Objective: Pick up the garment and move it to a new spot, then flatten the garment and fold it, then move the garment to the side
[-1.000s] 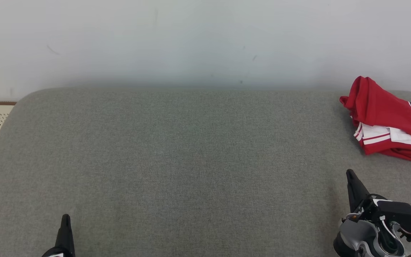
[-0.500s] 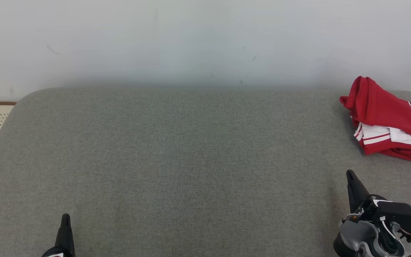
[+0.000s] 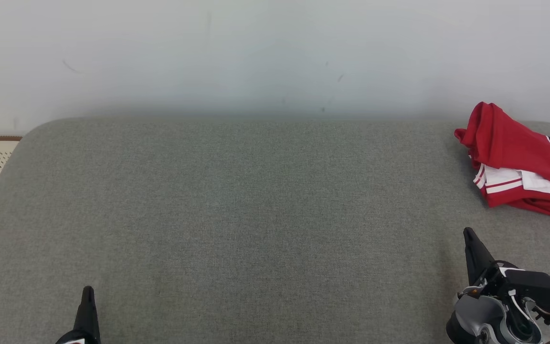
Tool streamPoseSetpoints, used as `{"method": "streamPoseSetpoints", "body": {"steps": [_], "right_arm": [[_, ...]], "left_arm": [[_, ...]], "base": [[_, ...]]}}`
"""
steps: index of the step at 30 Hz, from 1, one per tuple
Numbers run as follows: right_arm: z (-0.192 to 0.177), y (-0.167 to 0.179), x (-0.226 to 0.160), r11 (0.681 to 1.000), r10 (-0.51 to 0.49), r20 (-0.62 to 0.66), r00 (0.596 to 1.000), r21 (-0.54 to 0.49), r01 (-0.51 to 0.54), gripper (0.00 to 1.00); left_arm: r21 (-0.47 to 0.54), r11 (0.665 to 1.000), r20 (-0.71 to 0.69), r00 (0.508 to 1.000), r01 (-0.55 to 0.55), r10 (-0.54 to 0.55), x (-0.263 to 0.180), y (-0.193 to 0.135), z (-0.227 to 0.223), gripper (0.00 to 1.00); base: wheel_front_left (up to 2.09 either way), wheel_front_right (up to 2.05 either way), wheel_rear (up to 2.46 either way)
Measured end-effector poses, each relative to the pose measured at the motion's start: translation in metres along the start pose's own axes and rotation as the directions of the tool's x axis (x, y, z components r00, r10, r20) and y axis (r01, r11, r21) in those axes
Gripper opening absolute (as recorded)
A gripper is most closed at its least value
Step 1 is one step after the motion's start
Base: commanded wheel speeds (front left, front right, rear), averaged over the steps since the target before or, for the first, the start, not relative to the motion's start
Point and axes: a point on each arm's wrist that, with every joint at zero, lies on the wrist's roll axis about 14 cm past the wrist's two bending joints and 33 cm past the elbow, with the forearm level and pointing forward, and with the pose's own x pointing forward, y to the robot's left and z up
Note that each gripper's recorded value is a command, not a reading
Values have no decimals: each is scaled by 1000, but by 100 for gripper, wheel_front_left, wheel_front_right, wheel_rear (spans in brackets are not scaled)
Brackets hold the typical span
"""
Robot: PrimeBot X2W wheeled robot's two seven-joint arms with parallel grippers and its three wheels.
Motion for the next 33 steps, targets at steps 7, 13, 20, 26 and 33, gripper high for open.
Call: {"method": "streamPoseSetpoints", "body": {"steps": [7, 13, 20, 26, 33], "right_arm": [[0, 0, 0, 1000, 0, 1, 1000, 1, 0, 0], [0, 0, 0, 1000, 0, 2, 1000, 2, 0, 0], [1, 0, 0, 1000, 0, 3, 1000, 2, 0, 0], [1, 0, 0, 1000, 0, 4, 1000, 3, 0, 0], [0, 0, 0, 1000, 0, 2, 1000, 4, 0, 0]], "left_arm": [[0, 1000, 0, 1000, 0, 0, 0, 0, 0, 0], [0, 1000, 0, 1000, 0, 0, 0, 0, 0, 0], [0, 1000, 0, 1000, 0, 0, 0, 0, 0, 0], [0, 1000, 0, 1000, 0, 0, 0, 0, 0, 0], [0, 1000, 0, 1000, 0, 0, 0, 0, 0, 0]], "base": [[0, 0, 0], [0, 0, 0], [0, 0, 0], [0, 0, 0], [0, 0, 0]]}}
